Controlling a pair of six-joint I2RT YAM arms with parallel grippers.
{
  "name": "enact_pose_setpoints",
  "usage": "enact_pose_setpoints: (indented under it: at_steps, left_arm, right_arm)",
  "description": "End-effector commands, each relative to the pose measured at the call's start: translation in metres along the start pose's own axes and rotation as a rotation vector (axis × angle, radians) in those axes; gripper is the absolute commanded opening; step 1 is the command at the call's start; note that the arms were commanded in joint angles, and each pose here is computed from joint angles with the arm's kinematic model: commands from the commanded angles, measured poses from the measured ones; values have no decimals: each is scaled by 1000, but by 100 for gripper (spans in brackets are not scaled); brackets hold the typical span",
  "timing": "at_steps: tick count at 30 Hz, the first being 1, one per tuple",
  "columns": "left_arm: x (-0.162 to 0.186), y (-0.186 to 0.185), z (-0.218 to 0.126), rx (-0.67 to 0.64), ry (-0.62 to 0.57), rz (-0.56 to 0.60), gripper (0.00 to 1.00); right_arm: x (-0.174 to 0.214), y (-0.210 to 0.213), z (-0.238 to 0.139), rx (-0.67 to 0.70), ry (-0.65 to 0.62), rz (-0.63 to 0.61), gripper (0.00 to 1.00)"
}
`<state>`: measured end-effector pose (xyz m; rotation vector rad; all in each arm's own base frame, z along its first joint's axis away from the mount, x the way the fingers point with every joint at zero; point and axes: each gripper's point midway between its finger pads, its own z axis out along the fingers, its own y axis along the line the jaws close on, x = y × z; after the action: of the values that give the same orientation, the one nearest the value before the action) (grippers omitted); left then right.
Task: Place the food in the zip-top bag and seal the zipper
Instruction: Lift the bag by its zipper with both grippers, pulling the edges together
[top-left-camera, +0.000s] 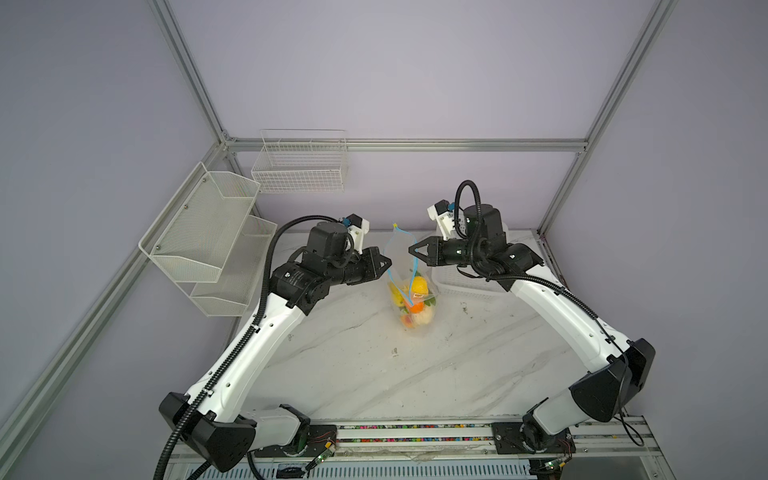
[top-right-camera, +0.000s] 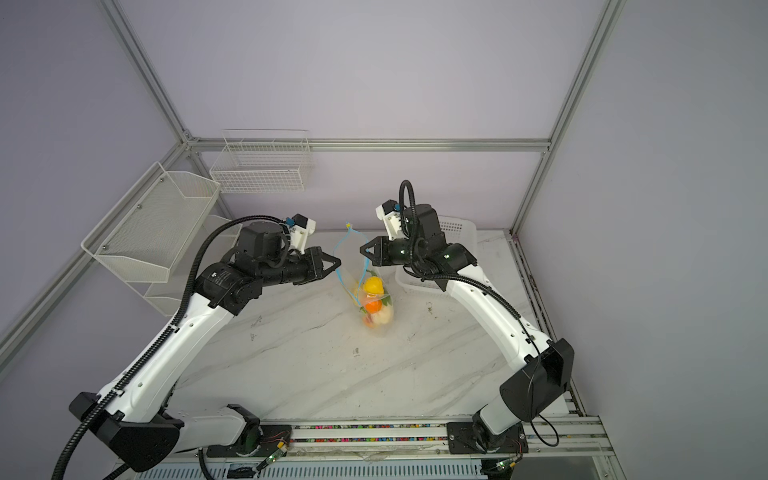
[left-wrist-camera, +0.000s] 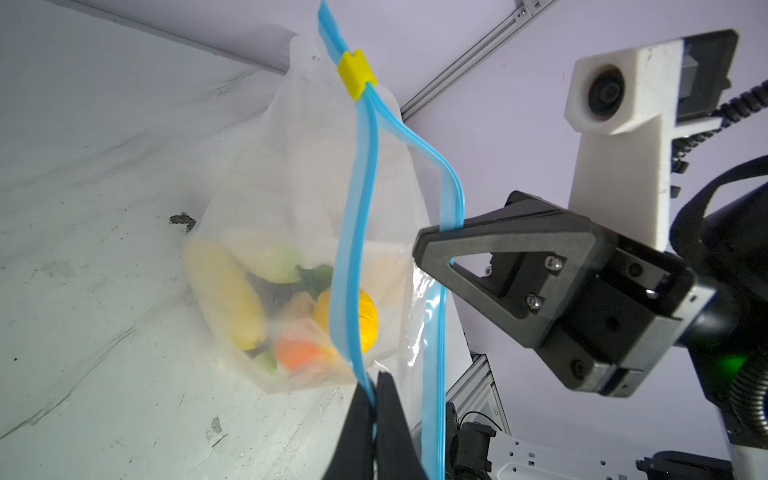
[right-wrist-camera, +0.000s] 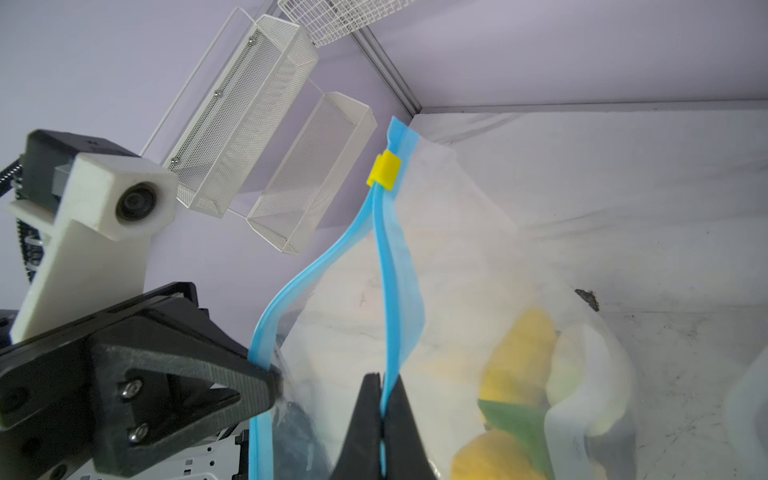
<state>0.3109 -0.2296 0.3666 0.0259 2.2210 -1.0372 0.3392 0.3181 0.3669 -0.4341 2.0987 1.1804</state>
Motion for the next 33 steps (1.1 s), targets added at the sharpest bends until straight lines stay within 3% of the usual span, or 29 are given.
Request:
enact_pose_setpoints:
  at_steps: [1,8,17,33]
  left_arm:
    - [-29,-33,-34,64,-109,74,0]
    - [-28,-35,-37,73,-109,52,0]
    - [-16,-21,-30,58,-97,13,0]
    - [12,18,11,11,-25,-48,0]
  right_arm:
    - [-11,14,-4,-33,-8,-33,4]
    - [-15,28,-6,-77,-2,-35,4]
    - [7,26,10,-100,75,-14,4]
    - [37,6,44,-156,147,13,5]
